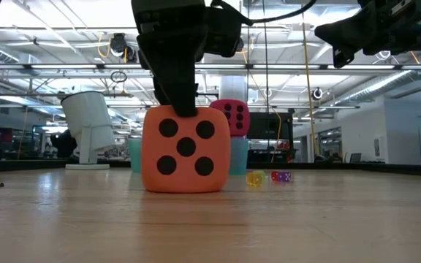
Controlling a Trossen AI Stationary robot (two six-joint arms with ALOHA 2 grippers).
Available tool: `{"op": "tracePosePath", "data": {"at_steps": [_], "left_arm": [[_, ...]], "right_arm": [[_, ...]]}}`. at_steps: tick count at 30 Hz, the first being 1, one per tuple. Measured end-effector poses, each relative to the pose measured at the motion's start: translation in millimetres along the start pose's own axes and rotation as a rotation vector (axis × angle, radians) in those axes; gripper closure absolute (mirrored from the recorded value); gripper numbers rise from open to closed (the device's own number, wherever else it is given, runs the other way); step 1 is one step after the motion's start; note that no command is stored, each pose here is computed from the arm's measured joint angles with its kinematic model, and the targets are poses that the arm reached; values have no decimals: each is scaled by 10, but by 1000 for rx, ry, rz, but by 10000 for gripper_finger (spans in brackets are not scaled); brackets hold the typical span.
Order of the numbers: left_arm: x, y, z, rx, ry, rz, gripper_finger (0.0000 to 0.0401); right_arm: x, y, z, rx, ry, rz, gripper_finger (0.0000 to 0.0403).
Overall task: Pick & Place Dice
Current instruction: Put the big orange dice into the green bin
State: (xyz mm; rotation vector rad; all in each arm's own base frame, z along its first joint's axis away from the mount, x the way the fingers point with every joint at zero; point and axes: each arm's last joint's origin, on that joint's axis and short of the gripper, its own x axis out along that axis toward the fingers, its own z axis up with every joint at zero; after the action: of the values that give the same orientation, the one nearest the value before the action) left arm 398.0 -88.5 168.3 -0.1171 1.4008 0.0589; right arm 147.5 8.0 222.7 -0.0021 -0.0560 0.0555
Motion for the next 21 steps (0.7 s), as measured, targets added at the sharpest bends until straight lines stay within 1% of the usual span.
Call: {"op": "tracePosePath", "data": {"at_steps": [5,8,16,21], "left_arm": [[102,41,4,1,-25,-49,1],[161,48,-17,17,-38,-48,1],[161,47,-13,22,-48,-31,2],[150,33,-12,38,-61,-21,23]], "right_arm": [[0,0,0,0,0,0,403],[0,0,-3,0,3,0,403],[0,0,-8,0,8,0,403],[0,0,-9,0,8,0,403]]}}
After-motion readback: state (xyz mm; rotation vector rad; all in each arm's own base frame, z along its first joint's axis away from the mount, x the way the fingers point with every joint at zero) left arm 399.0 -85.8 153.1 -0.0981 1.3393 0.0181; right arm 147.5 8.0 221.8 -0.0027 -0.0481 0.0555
